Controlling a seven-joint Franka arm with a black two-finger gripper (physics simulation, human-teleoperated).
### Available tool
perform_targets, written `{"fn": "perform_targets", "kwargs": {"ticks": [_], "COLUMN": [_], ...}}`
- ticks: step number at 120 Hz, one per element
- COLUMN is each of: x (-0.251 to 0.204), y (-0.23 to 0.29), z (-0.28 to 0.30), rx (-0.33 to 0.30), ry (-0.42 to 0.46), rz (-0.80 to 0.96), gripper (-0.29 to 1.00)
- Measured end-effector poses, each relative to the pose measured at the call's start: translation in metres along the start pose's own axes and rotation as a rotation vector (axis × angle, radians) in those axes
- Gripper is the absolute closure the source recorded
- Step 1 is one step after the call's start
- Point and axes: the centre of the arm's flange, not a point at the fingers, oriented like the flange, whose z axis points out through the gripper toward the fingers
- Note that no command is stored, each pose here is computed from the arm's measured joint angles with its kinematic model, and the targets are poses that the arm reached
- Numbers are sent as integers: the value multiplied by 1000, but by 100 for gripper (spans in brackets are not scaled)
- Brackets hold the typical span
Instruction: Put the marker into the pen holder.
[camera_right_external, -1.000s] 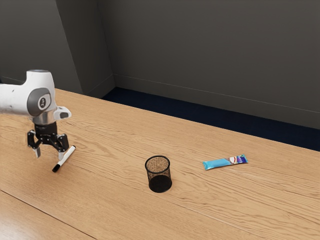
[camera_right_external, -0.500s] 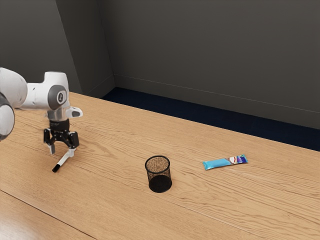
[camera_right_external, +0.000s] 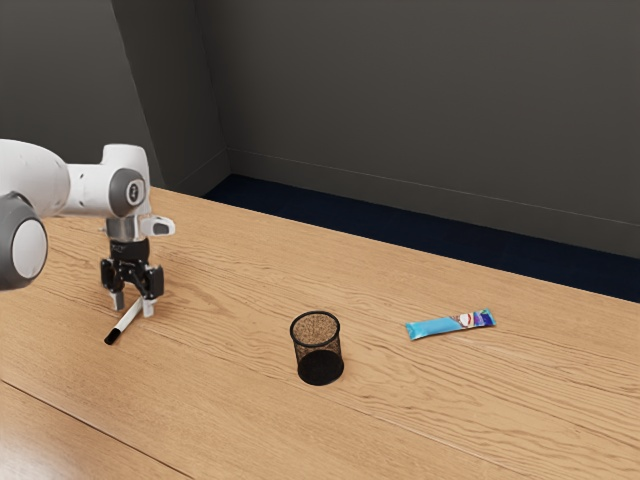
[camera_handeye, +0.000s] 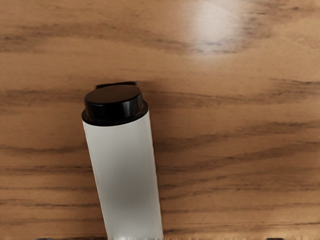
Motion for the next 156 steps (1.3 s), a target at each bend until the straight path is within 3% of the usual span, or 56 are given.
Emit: {"fn": "perform_targets", "kwargs": {"ticks": [15,37,72,93,116,136,156], "x": [-1,-1,-7,-61,-84,-134,-169], "y": [1,2,8,73,170,263,321], "z": [-2,-3,-12,-98,-154,-166,-162], "rx": [3,10,29,165,278,307,290], "ry": [-2,-5,13,201,461,678,833], "rz": [19,42,71,169,323,446,490], "gripper": [36,60,76,79,79,79,79]}}
